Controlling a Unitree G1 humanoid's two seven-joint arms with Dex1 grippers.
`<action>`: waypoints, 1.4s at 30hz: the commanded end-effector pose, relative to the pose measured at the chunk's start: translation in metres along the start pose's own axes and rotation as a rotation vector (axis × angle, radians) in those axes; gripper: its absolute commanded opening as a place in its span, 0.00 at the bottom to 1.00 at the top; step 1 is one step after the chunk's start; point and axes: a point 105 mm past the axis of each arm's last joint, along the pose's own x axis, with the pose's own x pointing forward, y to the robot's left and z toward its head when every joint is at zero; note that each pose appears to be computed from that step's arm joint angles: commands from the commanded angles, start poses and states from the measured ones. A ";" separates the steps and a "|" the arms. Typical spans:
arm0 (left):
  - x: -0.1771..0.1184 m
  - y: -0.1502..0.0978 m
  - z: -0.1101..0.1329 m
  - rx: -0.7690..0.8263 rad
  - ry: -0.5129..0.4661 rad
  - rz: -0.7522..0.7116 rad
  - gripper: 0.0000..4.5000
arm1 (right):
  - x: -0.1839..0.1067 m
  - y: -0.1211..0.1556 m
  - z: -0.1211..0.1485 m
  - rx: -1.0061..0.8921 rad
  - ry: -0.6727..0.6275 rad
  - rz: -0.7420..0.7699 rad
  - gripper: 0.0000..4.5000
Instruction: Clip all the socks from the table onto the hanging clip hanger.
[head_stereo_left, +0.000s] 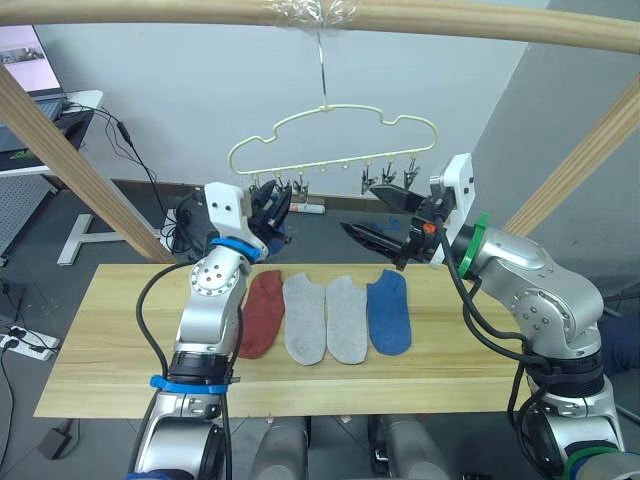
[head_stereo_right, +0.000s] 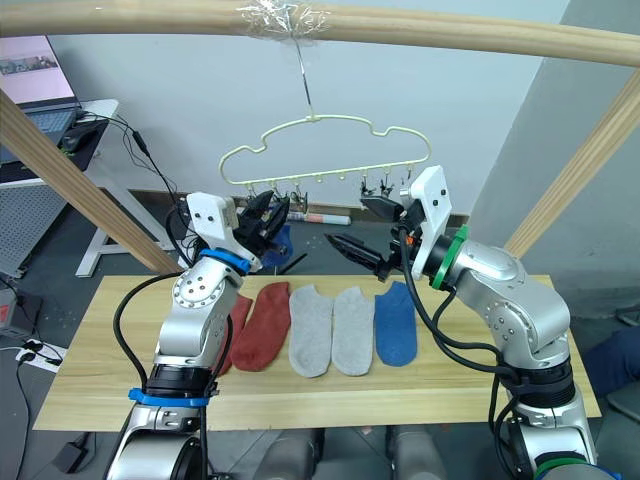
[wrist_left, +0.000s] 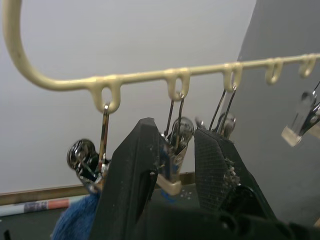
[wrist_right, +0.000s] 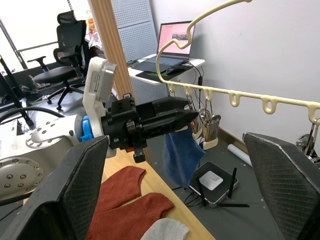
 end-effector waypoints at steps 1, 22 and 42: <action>0.000 -0.002 0.007 0.040 -0.022 0.001 0.32 | -0.003 0.005 0.009 -0.035 -0.032 0.011 1.00; 0.013 -0.007 0.009 0.031 -0.039 -0.012 0.32 | -0.003 0.008 0.009 -0.036 -0.033 0.006 1.00; 0.017 -0.001 0.014 0.084 -0.069 0.002 0.32 | -0.003 0.010 0.010 -0.040 -0.037 0.011 1.00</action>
